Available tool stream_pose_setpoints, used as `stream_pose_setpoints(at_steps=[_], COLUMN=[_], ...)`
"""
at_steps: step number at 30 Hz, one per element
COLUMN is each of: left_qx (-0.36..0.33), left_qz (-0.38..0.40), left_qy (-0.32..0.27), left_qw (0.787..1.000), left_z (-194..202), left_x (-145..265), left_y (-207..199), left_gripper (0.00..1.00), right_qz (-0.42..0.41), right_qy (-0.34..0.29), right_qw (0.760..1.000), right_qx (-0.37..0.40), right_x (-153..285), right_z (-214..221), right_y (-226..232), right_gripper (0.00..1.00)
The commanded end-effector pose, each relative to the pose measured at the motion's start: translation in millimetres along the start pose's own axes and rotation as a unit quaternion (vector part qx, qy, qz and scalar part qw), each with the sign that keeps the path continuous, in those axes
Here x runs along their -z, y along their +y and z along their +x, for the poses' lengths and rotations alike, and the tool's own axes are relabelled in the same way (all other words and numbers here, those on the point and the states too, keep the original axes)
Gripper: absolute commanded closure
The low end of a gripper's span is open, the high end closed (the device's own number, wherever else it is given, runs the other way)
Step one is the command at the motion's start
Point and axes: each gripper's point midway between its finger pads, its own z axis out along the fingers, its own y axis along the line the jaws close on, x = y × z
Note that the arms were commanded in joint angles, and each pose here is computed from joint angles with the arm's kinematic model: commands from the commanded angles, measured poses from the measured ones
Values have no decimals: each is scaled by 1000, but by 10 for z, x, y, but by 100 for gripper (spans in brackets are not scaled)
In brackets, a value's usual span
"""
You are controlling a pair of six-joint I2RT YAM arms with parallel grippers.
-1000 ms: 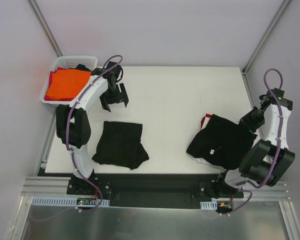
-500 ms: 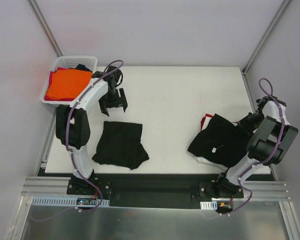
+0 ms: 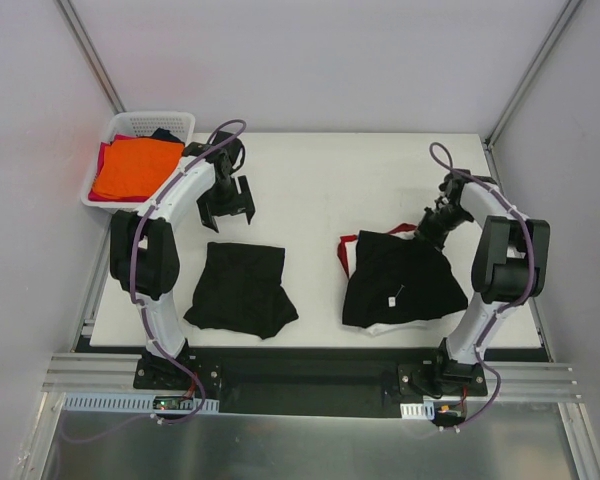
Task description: Fold and stack the t-shirts
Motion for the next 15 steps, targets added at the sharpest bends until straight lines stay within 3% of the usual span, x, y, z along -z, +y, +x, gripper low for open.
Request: stream_pose_setpoints(at_steps=[1, 13, 15], left_qx=[-2, -6, -6], left_qz=[11, 3, 2], left_qy=[-5, 0, -1], left_qw=[1000, 1000, 1000], left_z=[10, 57, 64], left_x=[115, 78, 82], left_y=[-55, -14, -3], left_gripper=[19, 18, 10], right_qz=[38, 44, 23], right_qy=[-5, -37, -61], right_qw=[999, 998, 997], right_qx=[14, 14, 32], right_x=[-391, -280, -87], right_z=[-93, -487, -473], right_y=[61, 282, 396], right_gripper=[99, 99, 84])
